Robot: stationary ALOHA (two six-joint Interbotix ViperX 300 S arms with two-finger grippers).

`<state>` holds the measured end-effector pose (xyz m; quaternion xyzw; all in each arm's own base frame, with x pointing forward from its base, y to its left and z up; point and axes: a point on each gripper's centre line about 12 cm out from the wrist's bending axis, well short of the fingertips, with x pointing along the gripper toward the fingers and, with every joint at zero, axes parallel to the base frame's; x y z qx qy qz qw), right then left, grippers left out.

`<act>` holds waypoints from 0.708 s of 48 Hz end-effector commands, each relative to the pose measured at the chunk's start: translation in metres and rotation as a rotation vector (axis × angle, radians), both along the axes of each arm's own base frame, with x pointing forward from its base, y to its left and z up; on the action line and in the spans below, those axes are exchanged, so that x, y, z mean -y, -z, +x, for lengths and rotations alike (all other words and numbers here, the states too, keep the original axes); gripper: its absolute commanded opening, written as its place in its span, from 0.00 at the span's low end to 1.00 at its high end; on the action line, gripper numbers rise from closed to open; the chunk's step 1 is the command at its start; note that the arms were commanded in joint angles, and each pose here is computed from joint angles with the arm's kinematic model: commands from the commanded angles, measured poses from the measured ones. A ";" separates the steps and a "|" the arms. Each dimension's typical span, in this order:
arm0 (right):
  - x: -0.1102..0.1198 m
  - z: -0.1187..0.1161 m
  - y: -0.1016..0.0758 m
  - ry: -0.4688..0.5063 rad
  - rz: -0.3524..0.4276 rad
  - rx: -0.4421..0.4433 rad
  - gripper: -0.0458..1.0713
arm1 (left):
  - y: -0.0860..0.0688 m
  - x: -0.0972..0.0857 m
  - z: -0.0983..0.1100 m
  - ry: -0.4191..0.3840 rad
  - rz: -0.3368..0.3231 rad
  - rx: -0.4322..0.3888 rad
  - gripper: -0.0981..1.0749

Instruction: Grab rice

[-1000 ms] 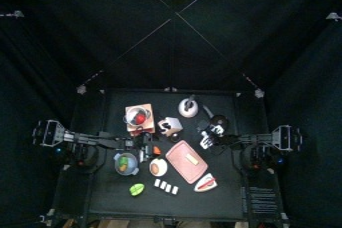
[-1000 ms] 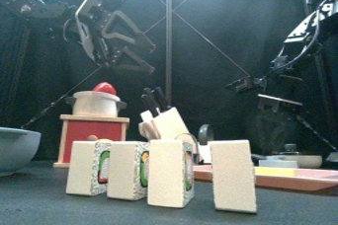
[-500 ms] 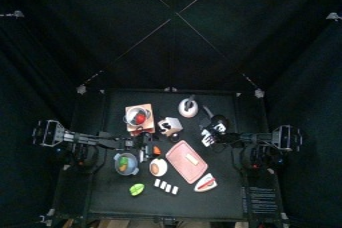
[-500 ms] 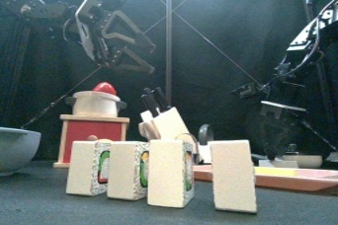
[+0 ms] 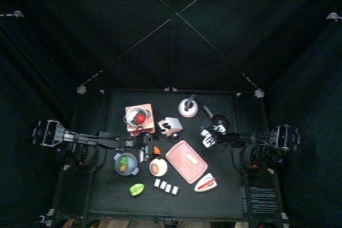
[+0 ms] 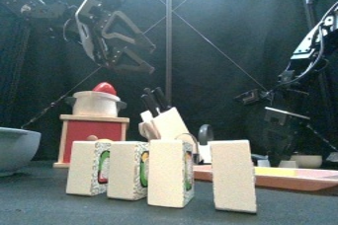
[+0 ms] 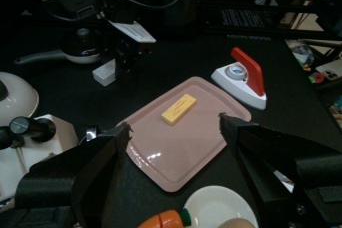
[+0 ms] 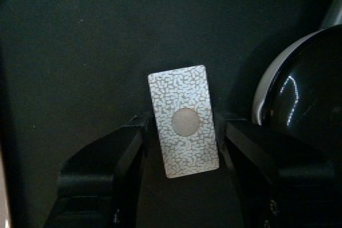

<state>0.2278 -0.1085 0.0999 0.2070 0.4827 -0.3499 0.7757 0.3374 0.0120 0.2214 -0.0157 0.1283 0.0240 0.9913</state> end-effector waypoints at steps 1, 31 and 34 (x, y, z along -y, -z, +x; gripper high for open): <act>0.002 0.002 -0.001 0.011 0.003 0.009 0.80 | -0.008 -0.001 0.001 -0.003 0.002 0.026 0.96; 0.001 0.007 -0.008 0.035 0.015 0.045 0.65 | -0.008 -0.001 0.001 -0.004 0.001 0.024 0.96; 0.000 0.008 -0.015 0.039 0.012 0.072 0.65 | -0.007 -0.001 0.001 -0.004 0.001 0.024 0.96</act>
